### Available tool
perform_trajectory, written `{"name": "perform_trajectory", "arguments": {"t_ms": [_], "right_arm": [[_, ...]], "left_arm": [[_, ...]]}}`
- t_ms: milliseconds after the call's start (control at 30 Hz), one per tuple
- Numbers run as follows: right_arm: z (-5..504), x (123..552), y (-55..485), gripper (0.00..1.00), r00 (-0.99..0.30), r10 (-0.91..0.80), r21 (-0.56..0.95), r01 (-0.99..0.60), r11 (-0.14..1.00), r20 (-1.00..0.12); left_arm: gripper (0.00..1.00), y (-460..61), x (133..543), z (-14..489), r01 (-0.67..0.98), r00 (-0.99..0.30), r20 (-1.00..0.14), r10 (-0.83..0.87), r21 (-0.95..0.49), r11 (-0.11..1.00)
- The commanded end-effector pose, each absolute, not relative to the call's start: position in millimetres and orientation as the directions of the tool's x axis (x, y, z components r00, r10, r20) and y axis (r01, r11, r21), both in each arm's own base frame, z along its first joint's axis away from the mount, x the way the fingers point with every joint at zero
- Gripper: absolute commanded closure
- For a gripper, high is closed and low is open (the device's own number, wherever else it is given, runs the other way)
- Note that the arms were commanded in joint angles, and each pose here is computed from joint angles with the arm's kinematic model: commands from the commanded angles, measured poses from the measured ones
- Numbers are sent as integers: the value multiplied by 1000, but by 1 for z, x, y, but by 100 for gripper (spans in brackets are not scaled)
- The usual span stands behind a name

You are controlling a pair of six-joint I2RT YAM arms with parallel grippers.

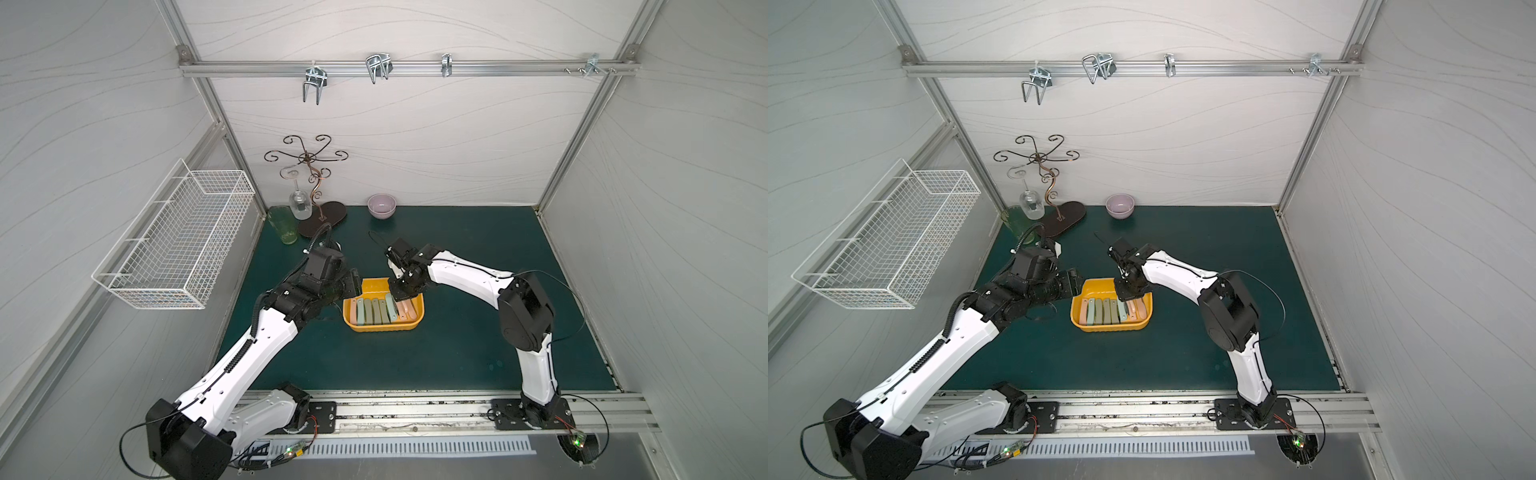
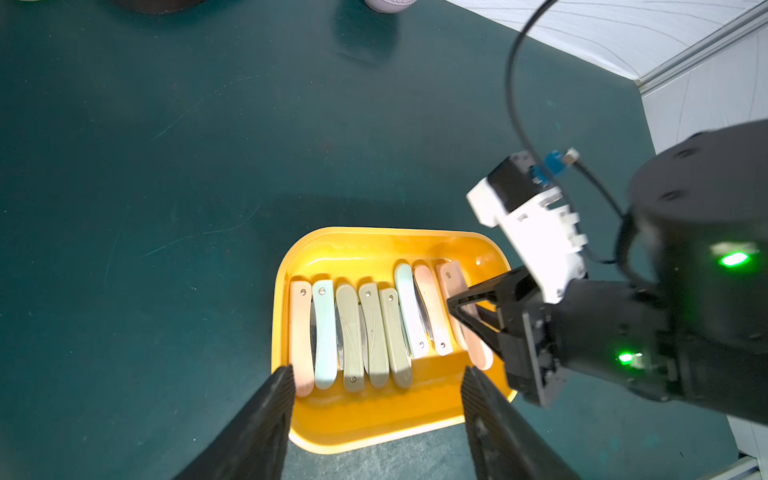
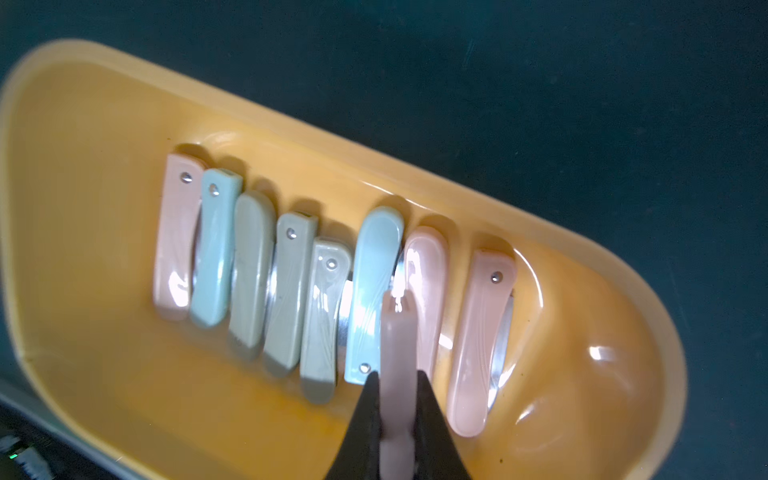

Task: Take the fruit knife out of the storage box
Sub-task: Pick up the fruit knife from the storage box, then place the fruit knife at the center of the board.

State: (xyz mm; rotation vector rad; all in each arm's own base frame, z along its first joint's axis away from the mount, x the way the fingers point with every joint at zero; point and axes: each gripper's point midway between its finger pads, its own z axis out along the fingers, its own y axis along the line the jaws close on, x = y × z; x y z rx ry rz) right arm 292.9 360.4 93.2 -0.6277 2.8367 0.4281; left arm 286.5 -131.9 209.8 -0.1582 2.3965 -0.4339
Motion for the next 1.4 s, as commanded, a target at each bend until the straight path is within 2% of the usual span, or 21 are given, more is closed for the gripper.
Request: {"name": "perform_trajectory", "arguments": {"t_ms": [0,167,400,633,1000,1167,1367], "right_arm": [[142,304,341,100,-894,-315,293,-408,864,-318],[155,314,287,100,-923,-241,288,-329,899,-301],[101,330,216,100,-971,-125,280,-181,943,-206],[50,350,203,100,-988,-65,318,-107,942,-140],[17,348,193,99,-995,-31,297,-58,953,-97],[9,344,182,89,-996,-22,257,-43,965,-82],[12,342,172,67,-995,-20,213,-40,976,-95]], "left_arm": [[34,-141,298,235,28,-715,-652,-251,-386,922],[36,-146,301,232,37,-726,-647,-232,-374,927],[35,-162,304,218,66,-762,-625,-171,-338,939],[35,-178,305,197,84,-800,-587,-123,-312,946],[35,-195,308,183,118,-818,-569,-78,-300,947],[34,-201,309,174,128,-826,-560,-66,-299,946],[32,-204,309,168,130,-831,-553,-60,-297,946]]}}
